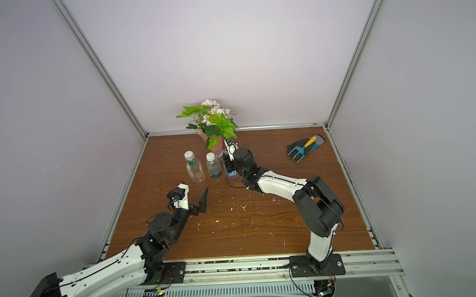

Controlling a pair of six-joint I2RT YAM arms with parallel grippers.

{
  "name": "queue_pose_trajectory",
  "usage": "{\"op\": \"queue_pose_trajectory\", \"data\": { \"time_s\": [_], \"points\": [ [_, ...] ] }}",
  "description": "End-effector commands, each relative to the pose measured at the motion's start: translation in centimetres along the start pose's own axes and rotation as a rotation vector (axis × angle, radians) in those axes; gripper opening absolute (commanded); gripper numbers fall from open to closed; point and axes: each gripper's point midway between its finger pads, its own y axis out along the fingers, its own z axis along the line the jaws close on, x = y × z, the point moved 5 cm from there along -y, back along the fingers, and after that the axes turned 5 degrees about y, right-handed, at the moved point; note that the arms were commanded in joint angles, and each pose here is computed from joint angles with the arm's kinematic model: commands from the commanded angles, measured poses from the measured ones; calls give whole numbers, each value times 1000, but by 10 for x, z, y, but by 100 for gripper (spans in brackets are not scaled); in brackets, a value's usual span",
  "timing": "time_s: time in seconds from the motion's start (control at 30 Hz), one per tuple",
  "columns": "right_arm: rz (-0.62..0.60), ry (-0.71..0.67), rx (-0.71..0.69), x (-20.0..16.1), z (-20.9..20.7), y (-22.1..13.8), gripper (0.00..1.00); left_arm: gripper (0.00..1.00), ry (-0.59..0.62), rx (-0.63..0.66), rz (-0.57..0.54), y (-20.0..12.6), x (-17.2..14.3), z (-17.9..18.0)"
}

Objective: Screw on the bottle caps
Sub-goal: Place the plastic bottle at the center of the board.

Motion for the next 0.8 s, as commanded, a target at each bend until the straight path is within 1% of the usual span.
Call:
{"op": "queue_pose_trajectory", "data": {
  "time_s": [0.0,0.23,0.4,0.53,0.63,0.77],
  "points": [
    [-35,14,12,18,3,1,58,100,8,29,-1,0,0,5],
    [-48,25,35,34,7,-6,65,99,25,52,4,-1,-1,9],
    [-82,41,78,54,10,-22,77,100,51,85,15,-1,-4,13],
    [-124,59,117,76,13,-46,81,99,72,117,19,0,-5,19],
    [-171,68,129,90,9,-72,85,99,85,157,28,2,-6,29],
    [-240,62,91,96,-5,-114,89,100,64,235,43,5,-11,51]
  ]
}}
